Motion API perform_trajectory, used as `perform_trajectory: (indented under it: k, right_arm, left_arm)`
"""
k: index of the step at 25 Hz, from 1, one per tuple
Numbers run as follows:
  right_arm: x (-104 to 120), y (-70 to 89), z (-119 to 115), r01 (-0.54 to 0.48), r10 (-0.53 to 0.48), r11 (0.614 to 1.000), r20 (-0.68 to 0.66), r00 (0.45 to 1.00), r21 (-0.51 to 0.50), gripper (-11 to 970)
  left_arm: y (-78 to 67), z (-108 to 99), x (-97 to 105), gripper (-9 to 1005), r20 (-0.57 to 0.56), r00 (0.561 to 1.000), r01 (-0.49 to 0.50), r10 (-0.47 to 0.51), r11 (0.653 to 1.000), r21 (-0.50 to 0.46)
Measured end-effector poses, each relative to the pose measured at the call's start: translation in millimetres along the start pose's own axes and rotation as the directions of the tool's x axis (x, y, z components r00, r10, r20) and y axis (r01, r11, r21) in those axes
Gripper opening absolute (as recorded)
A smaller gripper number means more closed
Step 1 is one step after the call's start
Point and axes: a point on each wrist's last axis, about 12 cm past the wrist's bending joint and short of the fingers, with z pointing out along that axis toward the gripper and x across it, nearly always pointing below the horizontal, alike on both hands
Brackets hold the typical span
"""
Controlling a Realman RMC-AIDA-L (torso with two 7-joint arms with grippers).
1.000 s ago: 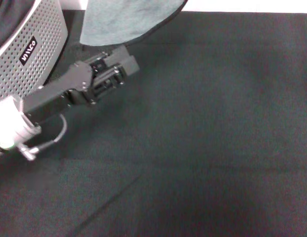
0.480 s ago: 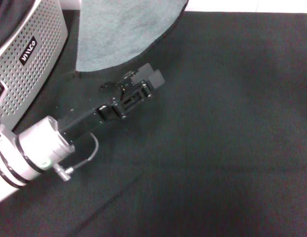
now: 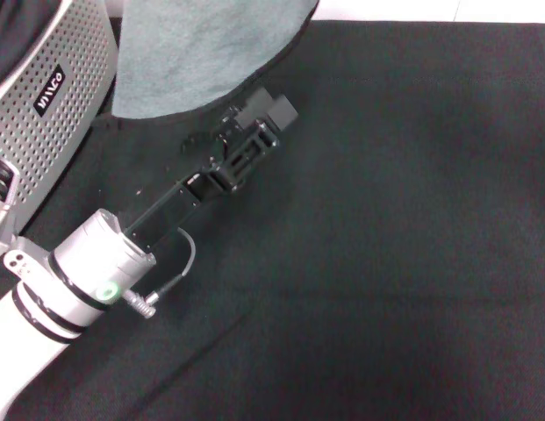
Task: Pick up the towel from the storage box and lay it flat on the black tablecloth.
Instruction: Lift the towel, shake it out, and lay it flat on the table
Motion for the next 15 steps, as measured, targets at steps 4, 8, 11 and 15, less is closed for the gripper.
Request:
perform_trajectory:
  k: [4, 8, 11, 15]
  right_arm:
    - [-0.8, 0.3, -1.3, -0.008, 0.008, 1.0, 0.012, 1.0, 0.009, 10]
    - [-1.2, 1.0, -2.8, -0.01, 0.01, 1.0, 0.018, 1.0, 0.006, 10]
    - [-1.7, 0.8, -3.3, -0.012, 0.012, 1.0, 0.024, 1.0, 0.009, 10]
    - [-1.8, 0.5, -3.5, -0.014, 0.014, 1.0, 0.026, 1.0, 0.013, 11]
  left_arm:
    - [1.5, 3.2, -0.6, 399, 0.02, 0.999, -0.028, 0.029, 0.999, -0.021]
    - [7.6, 11.5, -1.6, 394, 0.013, 0.999, -0.032, 0.033, 0.998, -0.053]
    - [9.6, 16.6, 0.0, 390, -0.007, 1.0, -0.028, 0.027, 0.998, -0.06]
    - [9.7, 17.6, 1.9, 385, -0.013, 0.999, -0.039, 0.038, 0.997, -0.069]
